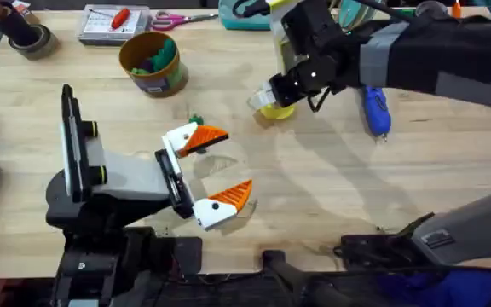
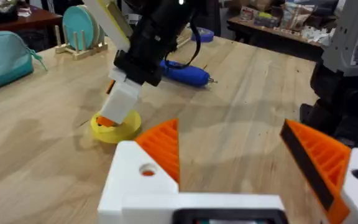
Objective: Pick up the gripper from the table and insert it into the empty holder that is missing its gripper. Then pick up a screw, insert it into the mounting hole, and use the screwdriver to tighten it. Finally, clean up the table by picking up the vegetable and placing it into the bucket.
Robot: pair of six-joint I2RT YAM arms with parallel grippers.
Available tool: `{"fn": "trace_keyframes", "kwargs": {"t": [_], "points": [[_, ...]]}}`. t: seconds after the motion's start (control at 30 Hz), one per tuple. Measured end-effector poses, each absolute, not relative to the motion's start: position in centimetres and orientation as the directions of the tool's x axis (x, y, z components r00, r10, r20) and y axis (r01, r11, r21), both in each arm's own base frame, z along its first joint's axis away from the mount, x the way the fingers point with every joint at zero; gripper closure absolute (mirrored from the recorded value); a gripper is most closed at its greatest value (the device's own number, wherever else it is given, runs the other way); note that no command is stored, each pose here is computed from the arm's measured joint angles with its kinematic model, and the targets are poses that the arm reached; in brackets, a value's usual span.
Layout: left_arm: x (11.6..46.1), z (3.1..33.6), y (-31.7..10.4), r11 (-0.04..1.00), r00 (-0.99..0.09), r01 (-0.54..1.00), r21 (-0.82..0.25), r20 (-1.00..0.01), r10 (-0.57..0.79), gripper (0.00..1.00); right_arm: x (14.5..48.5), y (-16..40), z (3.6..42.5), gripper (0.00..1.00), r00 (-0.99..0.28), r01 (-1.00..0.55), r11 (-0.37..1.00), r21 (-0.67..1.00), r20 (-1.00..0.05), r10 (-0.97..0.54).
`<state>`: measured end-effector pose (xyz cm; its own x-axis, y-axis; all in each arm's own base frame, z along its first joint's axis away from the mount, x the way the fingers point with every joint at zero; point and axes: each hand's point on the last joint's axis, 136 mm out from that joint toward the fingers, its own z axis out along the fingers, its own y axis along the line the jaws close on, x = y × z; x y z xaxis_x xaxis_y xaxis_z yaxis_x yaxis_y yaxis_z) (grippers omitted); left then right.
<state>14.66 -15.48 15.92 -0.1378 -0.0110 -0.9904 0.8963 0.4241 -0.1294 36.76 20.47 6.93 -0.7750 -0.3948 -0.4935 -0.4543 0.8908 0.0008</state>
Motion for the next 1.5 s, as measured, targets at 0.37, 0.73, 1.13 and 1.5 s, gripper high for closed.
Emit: {"fn": "trace_keyframes", "kwargs": {"t": [0.37, 0.73, 1.13, 1.5], "points": [[14.7, 15.9, -15.5, 0.424, -0.138, 0.896, -0.129, -0.990, -0.011, 0.016, 36.6, 21.8, 6.9, 0.124, -0.757, -0.480, 0.878, 0.002, -0.506, -0.413], [14.7, 15.9, -15.5, 0.424, -0.138, 0.896, -0.129, -0.990, -0.011, 0.016, 36.6, 22.0, 5.8, 0.213, -0.764, -0.482, 0.876, 0.001, -0.491, -0.420], [14.7, 15.9, -15.5, 0.424, -0.138, 0.896, -0.129, -0.990, -0.011, 0.016, 36.7, 22.0, 5.9, 0.298, -0.762, -0.482, 0.876, 0.001, -0.494, -0.419], [14.7, 15.9, -15.5, 0.424, -0.138, 0.896, -0.129, -0.990, -0.011, 0.016, 37.0, 22.2, 6.7, 0.292, -0.771, -0.483, 0.876, 0.000, -0.473, -0.425]]}}
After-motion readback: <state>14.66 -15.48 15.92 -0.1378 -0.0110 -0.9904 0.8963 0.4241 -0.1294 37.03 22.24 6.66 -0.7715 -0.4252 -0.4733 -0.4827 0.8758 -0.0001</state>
